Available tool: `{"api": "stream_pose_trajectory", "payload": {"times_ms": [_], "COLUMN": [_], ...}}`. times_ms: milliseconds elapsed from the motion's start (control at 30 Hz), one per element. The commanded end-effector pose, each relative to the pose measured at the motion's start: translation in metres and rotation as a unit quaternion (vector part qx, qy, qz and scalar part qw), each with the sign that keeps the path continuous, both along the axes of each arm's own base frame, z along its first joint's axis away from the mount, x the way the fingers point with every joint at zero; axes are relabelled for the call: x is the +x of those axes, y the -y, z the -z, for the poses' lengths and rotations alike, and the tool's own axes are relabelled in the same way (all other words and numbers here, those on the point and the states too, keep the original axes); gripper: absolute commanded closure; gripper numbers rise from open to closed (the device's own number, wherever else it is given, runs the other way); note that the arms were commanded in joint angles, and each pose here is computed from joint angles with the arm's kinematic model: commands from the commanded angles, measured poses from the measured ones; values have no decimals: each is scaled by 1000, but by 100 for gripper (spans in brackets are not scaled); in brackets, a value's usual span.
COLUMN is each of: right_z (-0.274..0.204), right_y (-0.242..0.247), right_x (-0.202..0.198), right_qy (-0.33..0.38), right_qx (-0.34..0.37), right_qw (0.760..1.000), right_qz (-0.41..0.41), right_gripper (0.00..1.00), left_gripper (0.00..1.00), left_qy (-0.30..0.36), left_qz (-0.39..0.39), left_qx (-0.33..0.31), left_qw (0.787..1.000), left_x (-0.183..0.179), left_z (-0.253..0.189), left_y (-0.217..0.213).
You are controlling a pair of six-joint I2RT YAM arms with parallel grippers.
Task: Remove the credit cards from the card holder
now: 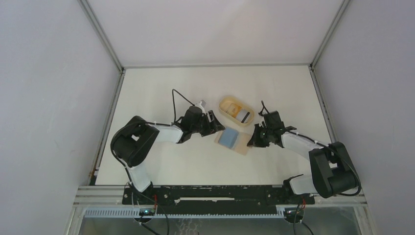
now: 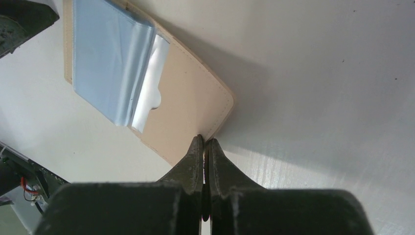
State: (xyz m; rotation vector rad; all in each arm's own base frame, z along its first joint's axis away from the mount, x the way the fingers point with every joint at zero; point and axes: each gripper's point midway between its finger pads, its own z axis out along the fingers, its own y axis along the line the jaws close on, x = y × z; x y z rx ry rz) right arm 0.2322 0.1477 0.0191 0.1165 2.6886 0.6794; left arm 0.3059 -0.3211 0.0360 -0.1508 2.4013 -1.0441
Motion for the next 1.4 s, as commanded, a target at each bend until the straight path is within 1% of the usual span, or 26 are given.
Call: {"api": "stream_pose_trajectory", "payload": {"times_ms": [0,233,367,433,567,733,867,1267,1367], "right_z": [-10,-14,-16,-16,-16,-17,-18,-18,-19], "right_y": [-8,-13,-12,-12,-12,-13,-12,-13,-13], "right_x": [13,16,18,18,19,19,18,18,18], "right_qy": [17,21,24,24,25,25,26,24,26], "right_qx": [14,27,29,30,34,37,34,37,38], "right_qw": [1000,999,999,999,999,999,999,999,999], "right_qz": [-19,-26,-26,-25,-24,-26,-26,-26,-27], "right_gripper": [100,100,100,100,100,100,100,100,100], "left_gripper": [30,30,30,30,36,43,52,54,58], "left_qy": [-50,-66,-77,-72,-58,-54,-48,-22,-23], "left_qz": [22,51,59,58,50,36,24,-18,-22], "left_qx": [21,21,-34,-48,-49,-46,-57,-56,-62], "left_qw": [998,996,995,995,996,997,997,998,998], "left_x": [-23,-49,-61,-63,-67,-69,-68,-58,-57], "left_z": [29,40,26,17,7,12,9,3,3], "left_y": [2,23,33,32,23,15,13,-15,-15]}}
